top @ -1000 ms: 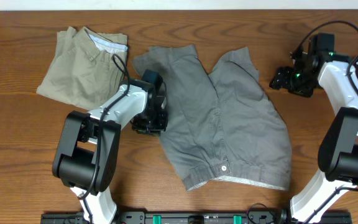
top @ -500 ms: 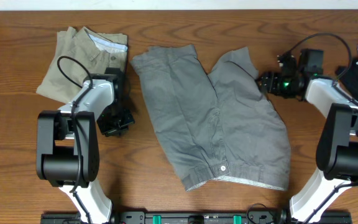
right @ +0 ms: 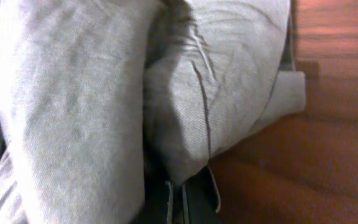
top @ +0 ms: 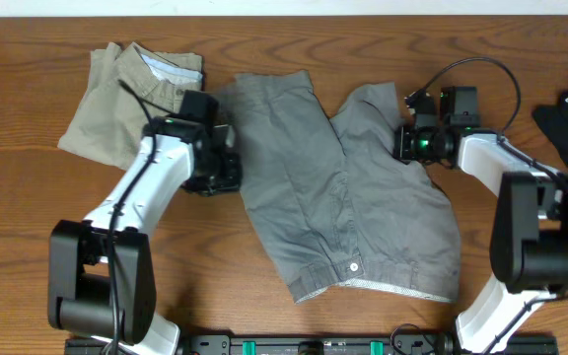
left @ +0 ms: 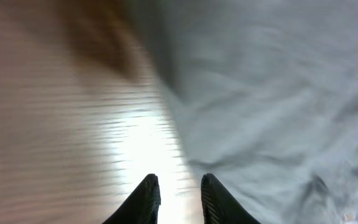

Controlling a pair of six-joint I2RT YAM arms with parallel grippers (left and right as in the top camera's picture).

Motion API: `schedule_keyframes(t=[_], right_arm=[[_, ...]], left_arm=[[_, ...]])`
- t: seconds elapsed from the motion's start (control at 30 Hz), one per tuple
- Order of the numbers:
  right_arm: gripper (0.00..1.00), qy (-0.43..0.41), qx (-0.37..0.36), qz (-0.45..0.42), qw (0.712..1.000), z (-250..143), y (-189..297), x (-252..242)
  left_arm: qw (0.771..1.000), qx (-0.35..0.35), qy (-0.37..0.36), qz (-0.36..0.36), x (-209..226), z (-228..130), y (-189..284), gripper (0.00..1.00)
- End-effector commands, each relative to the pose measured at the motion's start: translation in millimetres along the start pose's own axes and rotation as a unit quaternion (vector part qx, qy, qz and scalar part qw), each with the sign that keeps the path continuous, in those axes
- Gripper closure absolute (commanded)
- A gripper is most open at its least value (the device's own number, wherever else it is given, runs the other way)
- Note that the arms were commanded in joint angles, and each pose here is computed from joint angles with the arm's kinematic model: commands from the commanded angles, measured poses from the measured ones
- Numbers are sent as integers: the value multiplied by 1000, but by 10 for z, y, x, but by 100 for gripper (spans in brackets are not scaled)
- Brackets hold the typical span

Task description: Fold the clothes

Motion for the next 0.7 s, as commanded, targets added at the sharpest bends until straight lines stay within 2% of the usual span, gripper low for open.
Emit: schedule_keyframes(t=[0.0, 0.17, 0.27, 0.47, 0.57, 0.6, 0.63, 0.67], right_arm=[[99, 32, -87, -121, 988, 522, 692, -104], [99, 42, -153, -244, 957, 724, 1432, -149], [97, 39, -174, -289, 941, 753, 1696, -174], [95, 24, -181, -324, 928, 777, 1773, -351], [95, 15, -185, -329, 926, 816, 1717, -494], [92, 13, -186, -329, 926, 830, 1689, -537], [77, 10, -185, -330, 925, 837, 1646, -594], [52, 8, -183, -331, 926, 836, 1606, -639]], left_arm=[[996, 24, -80, -19, -205, -113, -181, 72], [991, 43, -123, -16, -365, -183, -479, 67], [989, 59, -136, 17, -330, -229, -662, 67], [980, 102, -134, 105, -48, -355, -895, 67], [977, 88, -111, 161, 151, -284, -866, 68], [976, 80, -102, 176, 203, -243, -843, 68], [975, 74, -97, 185, 244, -202, -820, 68], [975, 68, -92, 189, 283, -158, -797, 68]])
Point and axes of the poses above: each gripper's point midway between its finger pads, its own y axis back along the fingers, its own x axis along the line the jaws close on, z = x × y, the point moved 2 cm from there along y, back along the fingers, and after that the axes turned 2 degrees about y, right-handed, at the moved point
